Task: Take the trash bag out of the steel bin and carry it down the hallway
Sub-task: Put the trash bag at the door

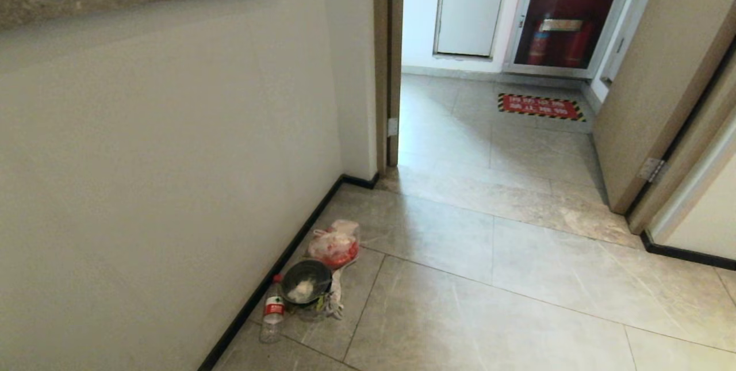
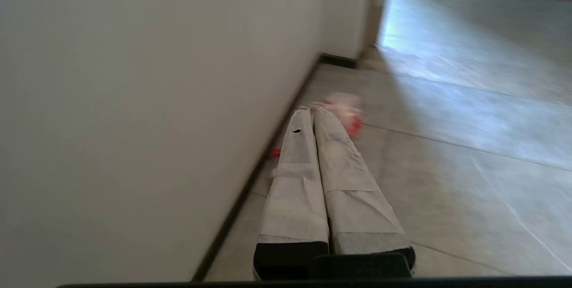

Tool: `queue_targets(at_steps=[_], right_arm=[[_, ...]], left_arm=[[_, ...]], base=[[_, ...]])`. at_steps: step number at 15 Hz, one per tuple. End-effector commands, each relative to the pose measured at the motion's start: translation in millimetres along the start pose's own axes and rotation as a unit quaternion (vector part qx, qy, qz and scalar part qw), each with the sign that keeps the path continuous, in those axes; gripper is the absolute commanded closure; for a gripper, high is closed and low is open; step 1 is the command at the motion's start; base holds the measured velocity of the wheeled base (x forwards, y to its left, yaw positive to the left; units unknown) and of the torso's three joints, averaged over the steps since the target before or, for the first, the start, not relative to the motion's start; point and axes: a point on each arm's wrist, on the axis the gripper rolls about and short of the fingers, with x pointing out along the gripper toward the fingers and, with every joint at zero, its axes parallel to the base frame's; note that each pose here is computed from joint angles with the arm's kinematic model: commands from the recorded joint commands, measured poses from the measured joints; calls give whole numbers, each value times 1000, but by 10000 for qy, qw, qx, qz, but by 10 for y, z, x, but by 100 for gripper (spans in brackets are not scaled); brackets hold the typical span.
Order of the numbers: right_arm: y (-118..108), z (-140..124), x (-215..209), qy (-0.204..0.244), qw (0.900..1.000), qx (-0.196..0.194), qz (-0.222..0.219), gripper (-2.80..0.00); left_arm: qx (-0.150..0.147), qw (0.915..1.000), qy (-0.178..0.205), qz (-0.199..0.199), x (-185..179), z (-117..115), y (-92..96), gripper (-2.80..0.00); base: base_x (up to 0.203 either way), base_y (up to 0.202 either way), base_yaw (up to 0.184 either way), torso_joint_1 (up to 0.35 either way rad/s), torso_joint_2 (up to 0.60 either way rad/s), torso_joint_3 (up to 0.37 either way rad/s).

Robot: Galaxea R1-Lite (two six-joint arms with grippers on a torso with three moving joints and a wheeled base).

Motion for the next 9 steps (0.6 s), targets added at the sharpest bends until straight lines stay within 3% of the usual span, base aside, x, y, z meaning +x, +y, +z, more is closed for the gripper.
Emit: queue_targets(at_steps=[1,9], right_arm=[[0,1,0,-8,10000,-2,-9,0],[1,-2,1,-3,10000,-2,-2,0]], left_arm=[[-2,10000,6,1,0,-2,0,0],[-2,10000,6,1,0,-2,0,0]], base=[[3,-11,145,0,2,7],[3,-17,169,1,3,3]])
